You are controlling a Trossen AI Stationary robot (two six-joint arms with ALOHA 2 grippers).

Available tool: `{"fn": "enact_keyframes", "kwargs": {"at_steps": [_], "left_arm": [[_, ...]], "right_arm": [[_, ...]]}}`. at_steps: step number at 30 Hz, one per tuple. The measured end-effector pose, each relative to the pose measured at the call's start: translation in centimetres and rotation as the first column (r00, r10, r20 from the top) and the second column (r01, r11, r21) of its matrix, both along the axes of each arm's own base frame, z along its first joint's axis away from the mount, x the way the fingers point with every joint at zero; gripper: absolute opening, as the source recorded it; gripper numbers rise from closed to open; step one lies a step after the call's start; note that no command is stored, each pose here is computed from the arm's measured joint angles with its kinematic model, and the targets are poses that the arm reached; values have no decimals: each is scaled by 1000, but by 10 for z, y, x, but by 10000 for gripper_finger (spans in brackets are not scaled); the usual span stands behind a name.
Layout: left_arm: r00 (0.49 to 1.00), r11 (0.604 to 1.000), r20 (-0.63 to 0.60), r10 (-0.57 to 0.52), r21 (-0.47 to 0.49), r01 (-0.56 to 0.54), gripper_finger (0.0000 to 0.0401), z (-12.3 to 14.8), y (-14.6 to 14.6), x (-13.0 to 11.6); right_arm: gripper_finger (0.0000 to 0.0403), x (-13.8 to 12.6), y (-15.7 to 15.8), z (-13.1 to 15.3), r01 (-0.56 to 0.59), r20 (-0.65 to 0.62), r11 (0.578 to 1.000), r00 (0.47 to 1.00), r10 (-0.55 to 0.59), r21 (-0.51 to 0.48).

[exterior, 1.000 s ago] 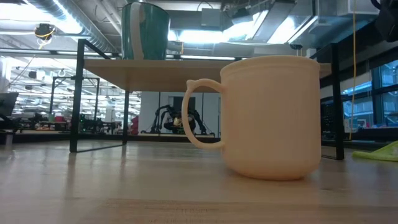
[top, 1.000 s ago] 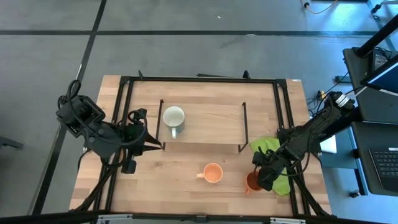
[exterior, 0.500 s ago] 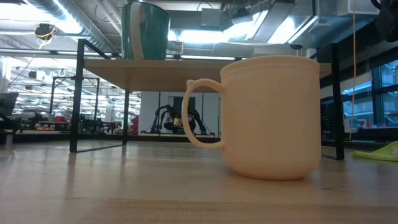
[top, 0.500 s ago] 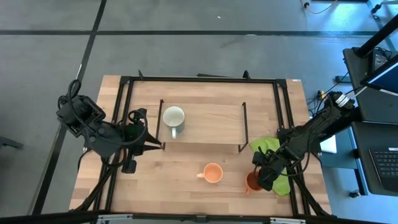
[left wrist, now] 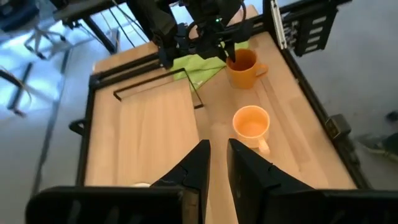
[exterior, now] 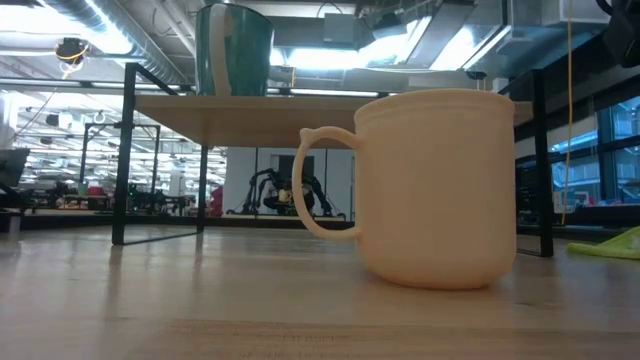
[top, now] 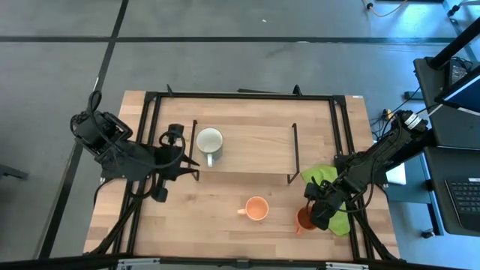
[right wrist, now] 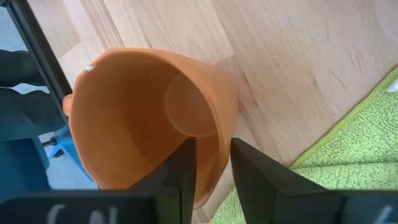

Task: Stack small to large cups/mugs on shelf
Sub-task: Put the orange mug on the shelf

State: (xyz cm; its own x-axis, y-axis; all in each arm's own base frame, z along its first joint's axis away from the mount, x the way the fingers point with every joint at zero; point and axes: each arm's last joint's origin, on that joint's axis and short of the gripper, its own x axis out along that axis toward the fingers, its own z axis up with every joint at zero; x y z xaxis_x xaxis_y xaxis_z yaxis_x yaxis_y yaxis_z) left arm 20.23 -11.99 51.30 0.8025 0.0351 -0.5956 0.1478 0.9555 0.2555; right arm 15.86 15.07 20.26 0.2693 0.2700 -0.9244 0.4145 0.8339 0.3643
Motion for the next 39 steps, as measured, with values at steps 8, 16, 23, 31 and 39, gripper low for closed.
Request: {"fn": "enact_keyframes", "kwargs": {"at_steps": [8, 16, 23, 31, 39], "left_arm": [[1000, 1000, -1, 21, 13, -21, 49, 0, 6, 4], [999, 1000, 45, 22, -17, -21, 49, 4, 4, 7], [995, 999, 92, 25, -48, -20, 49, 8, 3, 10], [989, 996, 136, 51, -78, -41, 49, 12, 6, 15], [972, 989, 212, 100, -128, -74, 49, 19, 13, 24]], "right_arm": [[100, 0, 0, 0, 0, 0, 1000, 1000, 0, 0], [100, 0, 0, 0, 0, 0, 1000, 1000, 0, 0], [100, 0, 0, 0, 0, 0, 1000, 1000, 0, 0], [100, 0, 0, 0, 0, 0, 1000, 1000, 0, 0], [100, 0, 0, 0, 0, 0, 1000, 1000, 0, 0]]}}
